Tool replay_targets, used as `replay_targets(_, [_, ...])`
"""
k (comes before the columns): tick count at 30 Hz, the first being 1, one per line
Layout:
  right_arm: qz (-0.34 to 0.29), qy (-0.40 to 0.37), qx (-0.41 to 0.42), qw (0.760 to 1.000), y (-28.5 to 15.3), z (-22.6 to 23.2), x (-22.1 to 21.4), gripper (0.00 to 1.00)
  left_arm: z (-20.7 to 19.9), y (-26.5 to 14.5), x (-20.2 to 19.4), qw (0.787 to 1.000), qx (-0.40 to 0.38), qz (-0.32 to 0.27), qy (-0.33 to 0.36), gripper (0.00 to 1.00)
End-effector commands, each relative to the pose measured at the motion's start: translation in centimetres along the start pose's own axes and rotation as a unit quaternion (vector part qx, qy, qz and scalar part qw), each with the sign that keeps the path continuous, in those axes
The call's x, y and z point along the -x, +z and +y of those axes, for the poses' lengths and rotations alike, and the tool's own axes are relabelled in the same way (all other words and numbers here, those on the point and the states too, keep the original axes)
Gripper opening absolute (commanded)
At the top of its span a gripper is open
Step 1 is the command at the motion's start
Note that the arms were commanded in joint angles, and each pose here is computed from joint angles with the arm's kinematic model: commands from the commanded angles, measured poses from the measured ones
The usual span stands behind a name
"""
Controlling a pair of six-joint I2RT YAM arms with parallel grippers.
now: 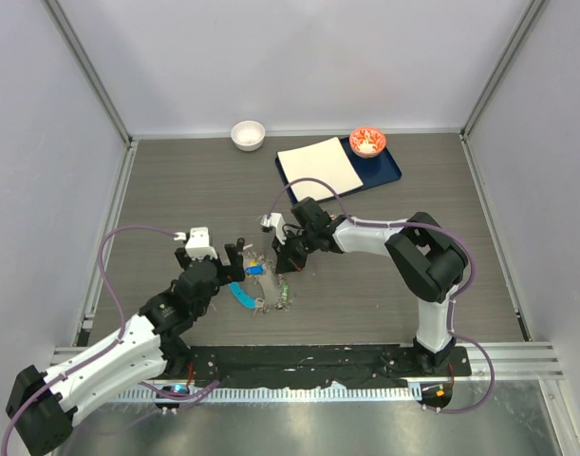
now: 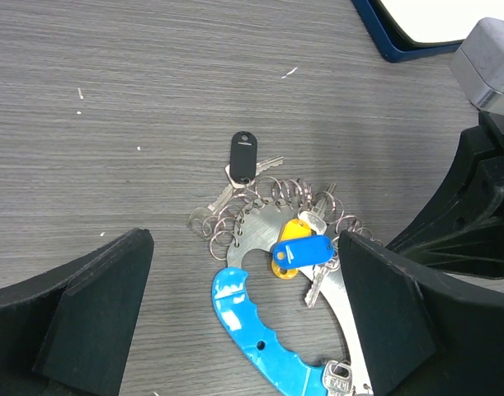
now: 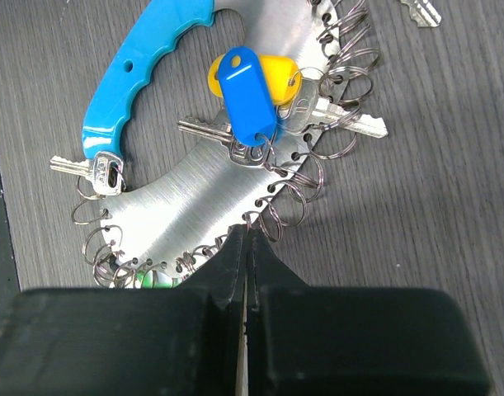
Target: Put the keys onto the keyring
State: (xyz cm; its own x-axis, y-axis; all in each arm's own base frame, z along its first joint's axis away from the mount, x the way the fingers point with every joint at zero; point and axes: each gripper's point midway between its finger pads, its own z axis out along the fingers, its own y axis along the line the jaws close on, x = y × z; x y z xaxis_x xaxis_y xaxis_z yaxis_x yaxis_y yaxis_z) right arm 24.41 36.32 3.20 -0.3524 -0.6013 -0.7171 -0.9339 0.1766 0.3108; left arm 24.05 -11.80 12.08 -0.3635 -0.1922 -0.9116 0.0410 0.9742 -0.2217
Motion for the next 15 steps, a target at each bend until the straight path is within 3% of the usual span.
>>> replay_targets(1, [-0.021, -0.028, 0.004, 0.999, -0.3, 0.4, 1.5, 0.01, -0.8, 0.1, 1.5, 1.000, -0.016, -0.024, -0.008, 1.00])
replay_targets(10, [-0.061, -0.087, -0.047, 0.993, -3.9, 1.5, 5.0, 0.01, -1.9, -0.6, 1.7, 0.997, -0.063, -0.036, -0.005, 1.00])
replay_targets(15, [-0.088, -0.117, -0.068, 0.987, -5.4, 2.8, 6.0, 0.01, -3.4, -1.5, 3.1, 0.989, -0.123, -0.076, -0.006, 1.00])
